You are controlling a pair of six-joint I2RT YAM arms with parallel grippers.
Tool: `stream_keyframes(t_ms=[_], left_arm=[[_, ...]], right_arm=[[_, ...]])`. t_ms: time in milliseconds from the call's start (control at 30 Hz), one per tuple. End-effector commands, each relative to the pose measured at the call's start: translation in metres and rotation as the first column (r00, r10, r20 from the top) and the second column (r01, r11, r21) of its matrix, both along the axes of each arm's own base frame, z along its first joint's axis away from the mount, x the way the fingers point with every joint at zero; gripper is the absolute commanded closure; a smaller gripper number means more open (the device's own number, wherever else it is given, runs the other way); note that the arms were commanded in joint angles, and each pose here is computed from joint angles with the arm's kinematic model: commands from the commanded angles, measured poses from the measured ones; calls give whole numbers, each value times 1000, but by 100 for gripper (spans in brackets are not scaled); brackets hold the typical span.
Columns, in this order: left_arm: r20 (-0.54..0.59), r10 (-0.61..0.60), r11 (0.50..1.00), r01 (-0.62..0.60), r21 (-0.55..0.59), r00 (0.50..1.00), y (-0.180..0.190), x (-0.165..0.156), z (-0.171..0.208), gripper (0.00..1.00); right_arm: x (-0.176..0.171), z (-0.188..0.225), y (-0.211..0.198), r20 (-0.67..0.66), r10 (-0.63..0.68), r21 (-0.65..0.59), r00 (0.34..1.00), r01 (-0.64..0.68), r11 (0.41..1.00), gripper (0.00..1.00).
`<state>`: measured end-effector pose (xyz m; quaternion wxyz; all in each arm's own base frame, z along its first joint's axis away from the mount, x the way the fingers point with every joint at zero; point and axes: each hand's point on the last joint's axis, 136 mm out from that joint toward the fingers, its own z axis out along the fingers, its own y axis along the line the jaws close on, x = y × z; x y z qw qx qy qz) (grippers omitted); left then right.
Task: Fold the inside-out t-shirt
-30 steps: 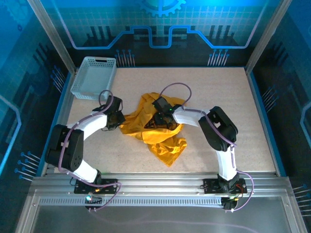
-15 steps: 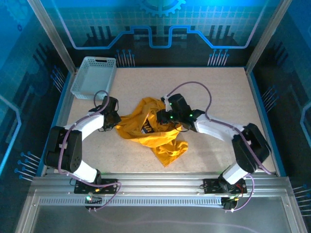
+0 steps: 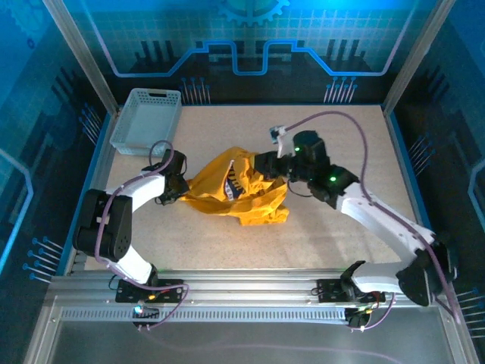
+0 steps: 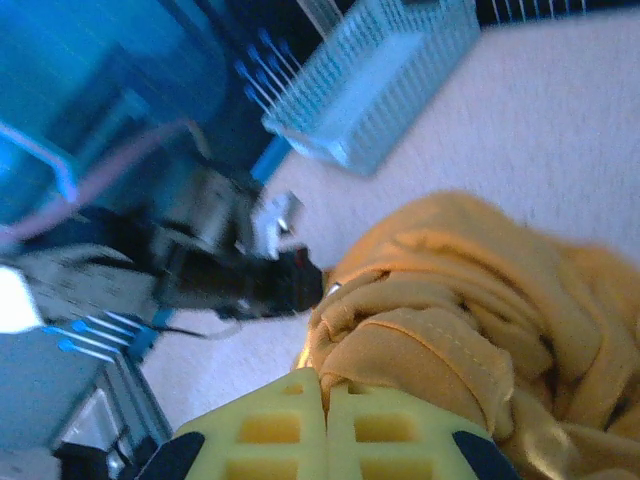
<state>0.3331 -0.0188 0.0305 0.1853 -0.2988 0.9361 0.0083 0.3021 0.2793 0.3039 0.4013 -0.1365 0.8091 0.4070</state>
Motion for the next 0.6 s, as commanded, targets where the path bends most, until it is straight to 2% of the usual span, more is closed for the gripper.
stream_keyframes(t_ms=[0, 167, 300, 367, 400, 433, 533, 567], left_arm=[[-20, 26, 999, -25, 48, 999, 13, -2, 1, 100], [-19, 61, 997, -61, 45, 998, 20, -2, 1, 100], [-12, 30, 1000, -30, -10, 999, 11, 2, 4, 99], [2, -26, 997, 26, -78, 1000, -8, 5, 13, 87], [27, -66, 994, 68, -86, 997, -19, 6, 24, 74], [54, -107, 992, 111, -68, 993, -28, 6, 38, 62], [177, -206, 978, 196, 76, 962, -46, -2, 97, 25], [223, -225, 973, 206, 105, 948, -51, -6, 115, 17]], right_arm=[[-11, 73, -39, 116, -68, 58, 991, 62, 996, 100], [-18, 100, -72, 142, -129, 92, 981, 117, 989, 100], [-22, 103, -73, 175, -115, 102, 978, 98, 990, 100], [-18, 88, -62, 156, -78, 69, 985, 68, 995, 100], [-15, 79, -56, 134, -66, 50, 989, 60, 997, 100], [-11, 70, -52, 113, -67, 36, 991, 63, 997, 100], [5, 39, -49, 49, -126, -27, 991, 127, 991, 100], [11, 27, -50, 25, -161, -70, 987, 163, 984, 100]])
